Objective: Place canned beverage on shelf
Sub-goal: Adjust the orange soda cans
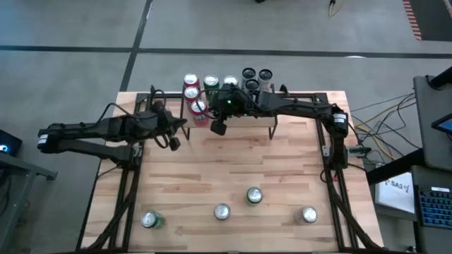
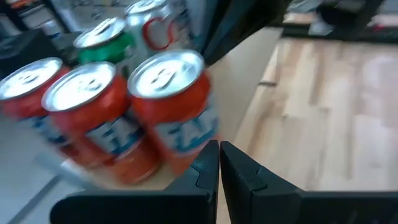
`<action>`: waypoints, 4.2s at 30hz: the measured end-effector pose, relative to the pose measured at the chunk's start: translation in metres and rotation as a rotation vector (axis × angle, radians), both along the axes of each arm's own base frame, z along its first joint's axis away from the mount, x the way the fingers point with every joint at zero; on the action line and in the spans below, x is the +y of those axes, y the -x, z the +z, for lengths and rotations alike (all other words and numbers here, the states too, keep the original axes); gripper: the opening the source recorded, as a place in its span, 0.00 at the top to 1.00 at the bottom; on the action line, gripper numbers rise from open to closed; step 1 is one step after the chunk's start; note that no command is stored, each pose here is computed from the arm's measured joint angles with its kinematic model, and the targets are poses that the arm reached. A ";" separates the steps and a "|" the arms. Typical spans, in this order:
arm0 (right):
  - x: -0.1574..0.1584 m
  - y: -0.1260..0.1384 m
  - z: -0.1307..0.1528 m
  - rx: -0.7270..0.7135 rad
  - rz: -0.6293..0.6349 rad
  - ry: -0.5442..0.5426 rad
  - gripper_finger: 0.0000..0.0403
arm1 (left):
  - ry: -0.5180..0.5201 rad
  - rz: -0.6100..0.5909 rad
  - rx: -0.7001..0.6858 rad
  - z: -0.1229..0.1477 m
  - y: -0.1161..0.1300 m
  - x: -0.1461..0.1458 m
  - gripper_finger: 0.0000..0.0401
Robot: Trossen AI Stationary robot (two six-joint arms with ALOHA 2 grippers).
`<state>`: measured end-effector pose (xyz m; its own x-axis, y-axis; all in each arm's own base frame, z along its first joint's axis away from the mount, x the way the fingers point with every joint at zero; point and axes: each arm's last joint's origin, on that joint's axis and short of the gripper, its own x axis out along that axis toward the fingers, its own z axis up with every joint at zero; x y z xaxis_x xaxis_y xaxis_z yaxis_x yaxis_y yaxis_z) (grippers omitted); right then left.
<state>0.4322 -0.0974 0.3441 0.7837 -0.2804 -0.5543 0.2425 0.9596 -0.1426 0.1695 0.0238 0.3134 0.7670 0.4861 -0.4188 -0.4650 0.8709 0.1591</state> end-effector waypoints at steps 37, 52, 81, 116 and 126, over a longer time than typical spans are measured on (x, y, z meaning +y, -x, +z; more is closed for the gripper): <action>0.014 -0.017 -0.023 -0.044 -0.304 -0.100 0.97 | -0.133 -0.003 -0.102 -0.018 0.057 -0.003 1.00; 0.018 -0.023 -0.027 -0.072 -0.300 -0.107 0.97 | -0.123 0.003 -0.130 -0.017 0.061 -0.003 1.00; 0.022 -0.027 -0.026 -0.110 -0.315 -0.086 0.97 | -0.134 -0.004 -0.113 -0.020 0.061 -0.003 1.00; 0.043 -0.024 -0.016 -0.116 -0.260 -0.089 0.97 | -0.217 -0.135 -0.144 -0.030 0.040 -0.004 1.00; 0.043 -0.024 -0.016 -0.112 -0.255 -0.083 0.97 | -0.229 -0.124 -0.128 -0.032 0.027 -0.002 1.00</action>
<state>0.4557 -0.0543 0.3279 0.7513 -0.4337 -0.4975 0.4874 0.8728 -0.0248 0.1422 0.0217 0.2814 0.8661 0.4558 -0.2050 -0.3859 0.8706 0.3053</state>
